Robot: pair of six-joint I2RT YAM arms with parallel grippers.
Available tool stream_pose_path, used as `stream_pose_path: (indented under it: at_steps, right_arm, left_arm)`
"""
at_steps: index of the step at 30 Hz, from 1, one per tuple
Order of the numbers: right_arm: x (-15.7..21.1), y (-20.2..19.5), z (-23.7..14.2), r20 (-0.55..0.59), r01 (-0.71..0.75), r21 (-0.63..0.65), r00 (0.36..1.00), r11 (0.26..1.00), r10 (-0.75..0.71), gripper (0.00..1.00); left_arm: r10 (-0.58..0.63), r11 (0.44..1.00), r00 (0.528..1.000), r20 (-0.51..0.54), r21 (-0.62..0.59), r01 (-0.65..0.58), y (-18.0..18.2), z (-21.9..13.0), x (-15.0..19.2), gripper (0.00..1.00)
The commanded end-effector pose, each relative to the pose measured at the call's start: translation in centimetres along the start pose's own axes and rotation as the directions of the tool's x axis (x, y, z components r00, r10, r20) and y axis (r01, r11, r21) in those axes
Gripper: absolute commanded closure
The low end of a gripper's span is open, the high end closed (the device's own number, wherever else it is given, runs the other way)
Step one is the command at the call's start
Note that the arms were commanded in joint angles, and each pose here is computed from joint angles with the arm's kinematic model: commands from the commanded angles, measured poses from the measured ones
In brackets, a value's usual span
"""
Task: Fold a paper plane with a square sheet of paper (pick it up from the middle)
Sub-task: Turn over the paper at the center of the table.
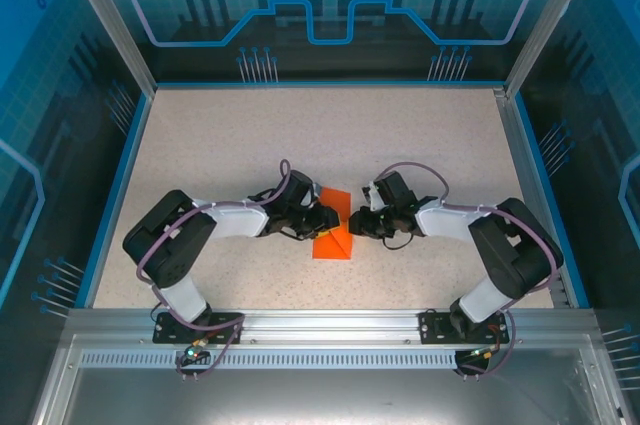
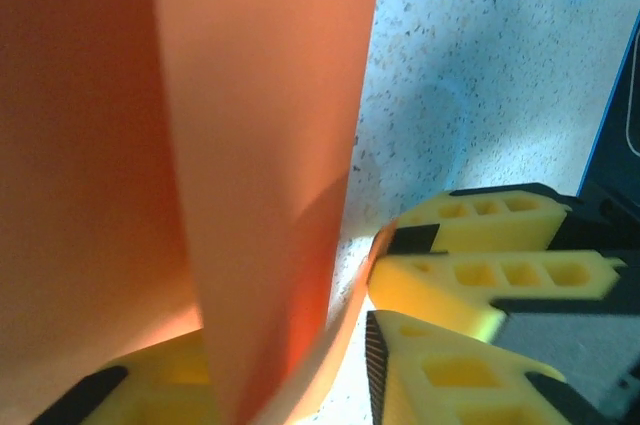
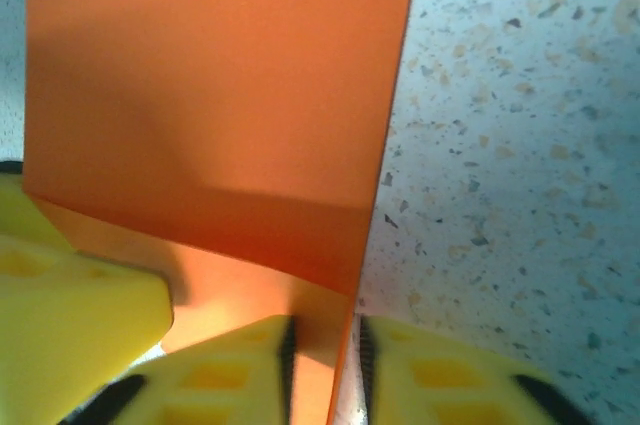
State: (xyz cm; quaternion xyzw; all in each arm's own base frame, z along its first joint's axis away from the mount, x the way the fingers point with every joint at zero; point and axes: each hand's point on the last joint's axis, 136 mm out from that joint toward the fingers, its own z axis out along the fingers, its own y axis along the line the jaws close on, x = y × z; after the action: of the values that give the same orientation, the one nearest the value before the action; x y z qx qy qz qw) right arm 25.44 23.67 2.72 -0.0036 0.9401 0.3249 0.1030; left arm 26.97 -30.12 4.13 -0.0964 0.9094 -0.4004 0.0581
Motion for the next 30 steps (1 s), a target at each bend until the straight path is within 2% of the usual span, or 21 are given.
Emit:
stream_pose_path:
  at_steps: [1, 5, 10, 16, 22, 26, 30]
  right_arm:
    - [-0.8, -0.3, -1.9, 0.048, -0.006, 0.032, 0.999, 0.999, 0.004, 0.59]
    - [-2.0, -0.9, -4.8, 0.139, -0.009, 0.125, 0.990, 0.992, -0.009, 0.38]
    - [-3.4, -1.4, -8.6, 0.276, -0.047, 0.219, 0.961, 0.975, -0.016, 0.21]
    - [-3.9, -1.2, -11.2, 0.394, -0.088, 0.203, 0.919, 0.975, 0.001, 0.02]
    - [-4.2, -1.9, -12.8, 0.477, -0.140, 0.213, 0.878, 0.967, 0.022, 0.00]
    - [-4.2, -2.2, -13.6, 0.475, -0.169, 0.247, 0.879, 0.954, 0.033, 0.01]
    - [-3.6, -2.3, -13.4, 0.440, -0.174, 0.265, 0.897, 0.948, 0.042, 0.01]
  left_arm:
    - [0.062, 0.998, 0.998, -0.009, -0.015, -0.062, -0.3, 0.3, 0.0, 0.78]
    - [0.115, 0.992, 0.993, 0.016, -0.046, -0.115, 0.1, -0.1, -0.4, 0.89]
    - [0.196, 0.977, 0.980, 0.037, -0.094, -0.192, -0.5, -1.9, -0.7, 0.94]
    - [0.305, 0.910, 0.951, 0.047, -0.307, -0.277, -0.5, -7.2, -1.3, 0.94]
    - [0.435, 0.796, 0.898, 0.071, -0.496, -0.346, -1.7, -13.7, -2.7, 0.93]
    - [0.525, 0.670, 0.845, 0.100, -0.660, -0.339, -2.0, -17.2, -4.6, 0.93]
    - [0.587, 0.551, 0.805, 0.091, -0.773, -0.314, -1.6, -18.0, -6.2, 0.93]
